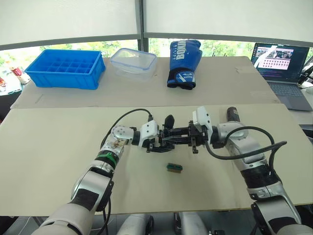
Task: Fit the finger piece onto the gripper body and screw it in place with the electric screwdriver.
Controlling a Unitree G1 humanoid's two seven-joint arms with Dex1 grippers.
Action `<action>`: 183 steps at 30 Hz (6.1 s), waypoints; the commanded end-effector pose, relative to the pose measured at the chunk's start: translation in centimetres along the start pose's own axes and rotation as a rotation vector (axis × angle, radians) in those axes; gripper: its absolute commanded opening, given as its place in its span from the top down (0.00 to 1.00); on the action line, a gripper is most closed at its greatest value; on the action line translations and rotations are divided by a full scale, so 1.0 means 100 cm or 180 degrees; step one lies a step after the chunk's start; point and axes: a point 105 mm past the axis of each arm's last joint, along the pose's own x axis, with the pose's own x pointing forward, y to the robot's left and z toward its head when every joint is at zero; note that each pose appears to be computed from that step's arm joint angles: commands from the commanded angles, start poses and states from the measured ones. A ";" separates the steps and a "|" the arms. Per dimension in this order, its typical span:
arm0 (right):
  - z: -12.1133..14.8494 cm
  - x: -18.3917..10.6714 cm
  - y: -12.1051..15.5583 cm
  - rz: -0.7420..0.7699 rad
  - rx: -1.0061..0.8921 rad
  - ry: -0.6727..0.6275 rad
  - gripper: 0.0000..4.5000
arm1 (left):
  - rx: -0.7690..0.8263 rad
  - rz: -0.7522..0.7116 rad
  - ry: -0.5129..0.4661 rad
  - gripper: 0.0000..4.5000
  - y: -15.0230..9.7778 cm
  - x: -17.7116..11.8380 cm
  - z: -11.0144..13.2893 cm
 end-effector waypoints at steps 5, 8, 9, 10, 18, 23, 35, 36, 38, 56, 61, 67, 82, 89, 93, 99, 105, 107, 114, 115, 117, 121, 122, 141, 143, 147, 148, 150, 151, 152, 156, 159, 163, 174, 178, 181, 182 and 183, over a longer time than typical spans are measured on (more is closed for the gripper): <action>-0.001 -0.002 -0.002 0.0038 -0.0106 0.0093 0.92 | 0.0132 -0.0036 -0.0068 0.47 0.002 0.001 0.010; -0.010 -0.002 0.000 0.0060 0.0006 0.0147 0.92 | 0.0136 -0.0034 -0.0068 0.47 0.002 0.002 0.011; -0.015 -0.002 0.001 0.0050 0.0063 0.0160 0.92 | 0.0137 -0.0032 -0.0067 0.47 0.002 0.002 0.011; -0.017 -0.002 0.001 0.0040 0.0098 0.0167 0.92 | 0.0137 -0.0031 -0.0067 0.47 0.002 0.002 0.011; -0.046 -0.011 0.006 -0.0061 0.0375 0.0181 0.92 | 0.0154 -0.0026 -0.0075 0.47 0.003 0.004 0.013; -0.055 -0.007 0.008 0.0099 0.0382 0.0198 0.92 | 0.0154 -0.0020 -0.0042 0.47 0.004 0.001 0.011; -0.088 -0.013 0.016 0.0113 0.0827 0.0875 0.92 | 0.0164 0.0000 -0.0017 0.47 0.006 0.000 0.011; -0.087 -0.012 0.017 0.0058 0.0890 0.0832 0.92 | 0.0162 0.0001 -0.0017 0.47 0.006 0.000 0.011; -0.083 -0.012 0.020 -0.0009 0.1005 0.0790 0.92 | 0.0158 0.0004 -0.0011 0.47 0.006 0.000 0.011; -0.091 -0.017 0.005 0.0058 0.1275 0.1191 0.92 | 0.0119 -0.0006 -0.0009 0.47 0.003 0.000 0.007; -0.092 -0.018 0.001 -0.0323 0.1277 0.1175 0.92 | 0.0110 0.0000 -0.0010 0.47 0.002 -0.001 0.006; -0.090 -0.023 0.002 -0.0358 0.1013 0.1236 0.92 | 0.0106 0.0017 -0.0014 0.47 0.002 -0.001 0.006; -0.098 -0.020 0.007 -0.0079 0.0847 0.1456 0.92 | 0.0121 0.0047 0.0013 0.47 0.005 -0.005 0.006; -0.090 -0.020 0.000 -0.0178 0.0670 0.1323 0.92 | 0.0129 0.0021 0.0008 0.47 0.004 -0.003 0.006; -0.047 -0.007 -0.011 -0.0253 0.0476 0.0667 0.81 | 0.0125 0.0016 0.0011 0.47 0.004 -0.002 0.006; 0.011 -0.021 -0.005 -0.0175 0.0124 0.0347 0.31 | 0.0109 -0.0006 -0.0002 0.47 0.004 0.001 0.007; 0.043 -0.056 -0.001 -0.0410 -0.0040 0.0431 0.31 | 0.0049 -0.0025 -0.0022 0.47 0.001 0.006 0.005; 0.052 -0.069 0.005 -0.0435 -0.0076 0.0485 0.31 | 0.0007 -0.0026 0.0022 0.47 0.000 0.007 0.002; 0.055 -0.117 0.005 -0.1029 0.0172 0.1061 0.31 | -0.0107 0.0041 0.0196 0.09 0.002 -0.001 -0.010; 0.051 -0.124 0.003 -0.1133 0.0272 0.1169 0.31 | -0.0101 0.0060 0.0215 0.02 0.002 -0.004 -0.012; 0.041 -0.139 0.000 -0.1349 0.0506 0.1494 0.25 | -0.0094 0.0100 0.0213 0.00 0.005 -0.016 -0.012; 0.030 -0.162 -0.016 -0.1812 0.0741 0.1875 0.00 | -0.0051 0.0060 0.0193 0.00 0.006 -0.039 -0.006; 0.024 -0.174 -0.027 -0.2061 0.0893 0.2012 0.00 | -0.0045 -0.0042 0.0174 0.00 0.001 -0.055 0.001; -0.066 -0.217 -0.060 -0.2945 0.2699 0.2794 0.12 | 0.0110 -0.0597 -0.0390 0.00 -0.064 -0.117 0.179; -0.071 -0.211 -0.058 -0.2773 0.2717 0.2755 0.25 | 0.0140 -0.0600 -0.0402 0.00 -0.065 -0.117 0.184; -0.060 -0.199 -0.062 -0.2069 0.1987 0.2785 0.55 | 0.0136 -0.0557 -0.0430 0.00 -0.061 -0.117 0.186; -0.057 -0.201 -0.056 -0.1784 0.1723 0.2934 0.59 | 0.0155 -0.0580 -0.0405 0.00 -0.062 -0.116 0.184; -0.053 -0.208 -0.041 -0.1307 0.1365 0.3252 0.59 | 0.0198 -0.0651 -0.0371 0.00 -0.065 -0.115 0.182; -0.050 -0.210 -0.036 -0.1154 0.1256 0.3343 0.59 | 0.0222 -0.0675 -0.0359 0.00 -0.066 -0.115 0.182; -0.049 -0.212 -0.034 -0.1055 0.1148 0.3421 0.59 | 0.0261 -0.0695 -0.0337 0.00 -0.067 -0.114 0.181; -0.055 -0.216 -0.031 -0.0899 0.0850 0.3613 0.59 | 0.0396 -0.0828 -0.0286 0.00 -0.071 -0.111 0.180; -0.061 -0.221 -0.023 -0.0802 0.1012 0.3721 0.36 | 0.0474 -0.0909 -0.0297 0.00 -0.072 -0.109 0.182; -0.055 -0.227 -0.017 -0.0797 0.1217 0.3798 0.06 | 0.0541 -0.0977 -0.0284 0.00 -0.074 -0.110 0.184; -0.072 -0.207 -0.020 -0.1046 0.1649 0.3719 0.06 | 0.0560 -0.1072 -0.0232 0.00 -0.082 -0.107 0.174; -0.078 -0.201 -0.014 -0.0883 0.1639 0.3808 0.22 | 0.0620 -0.1041 -0.0137 0.00 -0.082 -0.103 0.167; -0.081 -0.205 -0.005 -0.0671 0.1500 0.3943 0.46 | 0.0613 -0.1052 -0.0150 0.00 -0.083 -0.103 0.168; -0.081 -0.208 -0.002 -0.0575 0.1392 0.3995 0.54 | 0.0612 -0.1053 -0.0150 0.00 -0.084 -0.103 0.168; -0.078 -0.210 -0.001 -0.0482 0.1248 0.4009 0.58 | 0.0602 -0.1056 -0.0156 0.00 -0.084 -0.104 0.168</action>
